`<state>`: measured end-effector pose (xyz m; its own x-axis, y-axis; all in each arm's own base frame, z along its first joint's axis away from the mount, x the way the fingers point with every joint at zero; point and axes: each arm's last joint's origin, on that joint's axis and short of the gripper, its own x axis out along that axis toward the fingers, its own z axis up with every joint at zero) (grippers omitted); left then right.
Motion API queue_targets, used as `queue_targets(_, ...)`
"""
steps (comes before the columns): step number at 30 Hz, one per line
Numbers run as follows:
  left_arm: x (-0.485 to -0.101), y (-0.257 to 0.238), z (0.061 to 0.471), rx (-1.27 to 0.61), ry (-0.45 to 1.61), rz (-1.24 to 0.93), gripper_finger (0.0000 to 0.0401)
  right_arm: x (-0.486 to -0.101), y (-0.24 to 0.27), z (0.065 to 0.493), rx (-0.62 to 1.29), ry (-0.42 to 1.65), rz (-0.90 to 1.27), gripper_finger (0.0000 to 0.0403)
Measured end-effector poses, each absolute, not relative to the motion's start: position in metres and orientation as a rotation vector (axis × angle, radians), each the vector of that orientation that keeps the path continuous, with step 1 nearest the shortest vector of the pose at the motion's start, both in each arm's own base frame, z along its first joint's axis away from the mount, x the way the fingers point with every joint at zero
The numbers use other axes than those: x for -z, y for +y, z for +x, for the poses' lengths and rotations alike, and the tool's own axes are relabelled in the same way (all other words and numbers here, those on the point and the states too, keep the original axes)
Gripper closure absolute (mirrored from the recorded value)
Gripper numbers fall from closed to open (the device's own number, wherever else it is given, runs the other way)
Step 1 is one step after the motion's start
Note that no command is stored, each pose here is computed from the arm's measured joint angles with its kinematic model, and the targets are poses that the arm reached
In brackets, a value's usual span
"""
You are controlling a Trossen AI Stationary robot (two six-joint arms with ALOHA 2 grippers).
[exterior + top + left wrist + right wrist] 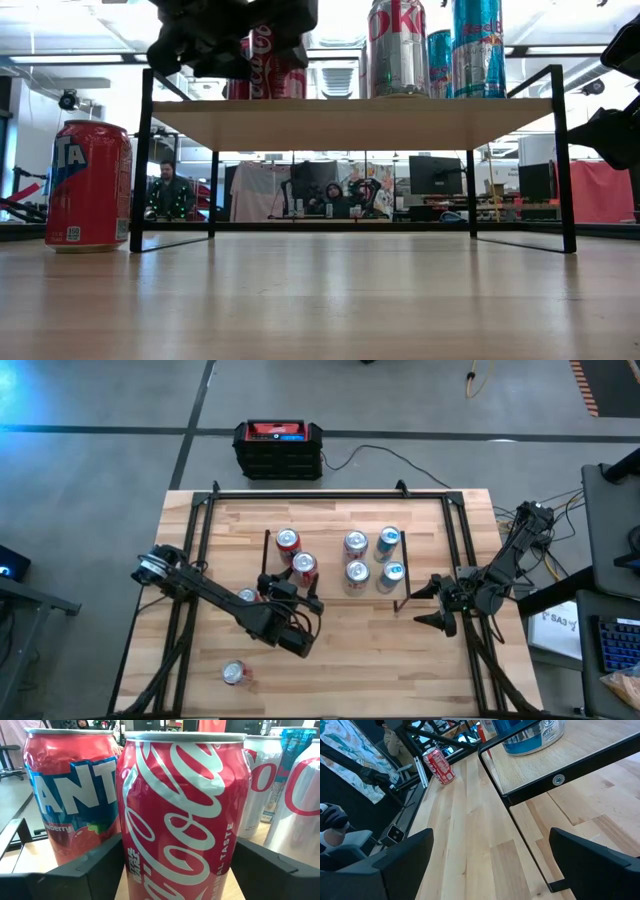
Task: Place canned beverage on shelf
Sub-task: Put the top red white soda can on the shelf
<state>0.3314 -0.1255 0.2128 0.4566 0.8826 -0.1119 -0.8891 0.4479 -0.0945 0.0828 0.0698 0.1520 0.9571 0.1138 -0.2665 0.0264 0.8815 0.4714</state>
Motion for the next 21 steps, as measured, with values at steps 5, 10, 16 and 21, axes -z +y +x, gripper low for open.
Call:
queue_targets(5, -0.213, -0.126, 0.332, -1.094, 0.05, -0.159, 0.0106, -0.152, 0.07, 0.083, -0.046, 0.293, 0.492, 0.0019)
queue_targets(10, -0.214, -0.127, 0.335, -1.085, 0.068, -0.144, 0.0105, -0.152, 0.07, 0.083, -0.046, 0.293, 0.491, 0.0019)
queue_targets(16, -0.216, -0.13, 0.342, -1.064, 0.081, -0.137, 0.0104, -0.152, 0.07, 0.083, -0.046, 0.293, 0.491, 0.0019)
queue_targets(21, -0.218, -0.132, 0.345, -1.054, 0.082, -0.142, 0.0103, -0.152, 0.07, 0.083, -0.046, 0.293, 0.491, 0.0019)
